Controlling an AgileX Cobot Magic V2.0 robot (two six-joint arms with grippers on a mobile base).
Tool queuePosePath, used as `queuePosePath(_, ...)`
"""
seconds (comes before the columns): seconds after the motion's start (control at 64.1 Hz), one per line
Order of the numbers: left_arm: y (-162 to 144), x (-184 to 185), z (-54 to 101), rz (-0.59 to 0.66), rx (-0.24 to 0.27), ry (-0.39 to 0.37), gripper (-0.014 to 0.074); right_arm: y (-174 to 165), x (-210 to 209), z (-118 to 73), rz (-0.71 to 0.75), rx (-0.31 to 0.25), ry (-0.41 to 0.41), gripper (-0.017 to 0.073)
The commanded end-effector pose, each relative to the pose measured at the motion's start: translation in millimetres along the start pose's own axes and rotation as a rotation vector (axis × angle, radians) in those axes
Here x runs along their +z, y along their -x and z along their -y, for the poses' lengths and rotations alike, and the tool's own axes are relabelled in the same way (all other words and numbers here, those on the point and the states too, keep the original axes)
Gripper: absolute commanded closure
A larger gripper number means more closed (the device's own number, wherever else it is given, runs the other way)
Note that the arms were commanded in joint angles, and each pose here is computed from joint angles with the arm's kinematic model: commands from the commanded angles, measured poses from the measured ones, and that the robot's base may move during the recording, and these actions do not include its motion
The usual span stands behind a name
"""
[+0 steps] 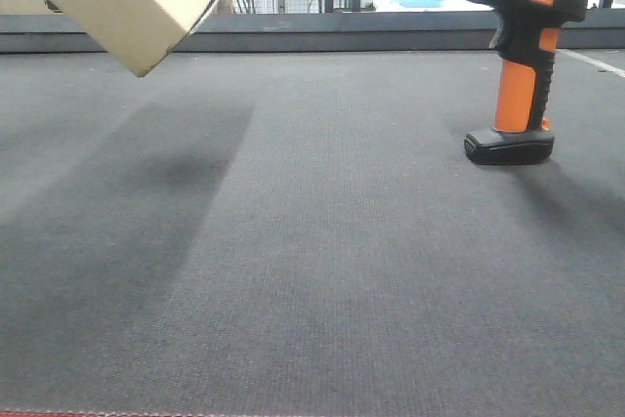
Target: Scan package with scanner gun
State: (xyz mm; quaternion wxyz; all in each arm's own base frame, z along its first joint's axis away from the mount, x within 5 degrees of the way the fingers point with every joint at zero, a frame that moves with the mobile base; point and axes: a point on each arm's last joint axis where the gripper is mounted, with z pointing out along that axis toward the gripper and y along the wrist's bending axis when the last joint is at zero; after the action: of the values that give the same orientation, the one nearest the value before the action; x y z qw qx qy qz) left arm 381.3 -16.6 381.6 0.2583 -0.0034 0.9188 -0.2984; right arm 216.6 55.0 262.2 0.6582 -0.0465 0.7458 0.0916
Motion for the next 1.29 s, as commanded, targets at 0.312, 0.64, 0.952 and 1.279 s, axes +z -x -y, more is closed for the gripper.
queuePosePath(0.312,2,-4,5.8,0.024,0.003,-0.032,0.0705,-23,29,5.1,0.041,0.061,-0.057,0.0000)
queuePosePath(0.64,2,-4,5.8,0.024,0.003,-0.032,0.0705,-38,47,5.5,0.008,0.108,-0.069,0.0000)
queuePosePath(0.952,2,-4,5.8,0.024,0.003,-0.032,0.0705,-38,72,3.6,0.016,0.102,-0.069,0.0000)
queuePosePath(1.279,2,-4,5.8,0.024,0.003,-0.032,0.0705,-42,97,1.9,0.005,0.101,-0.070,0.0000)
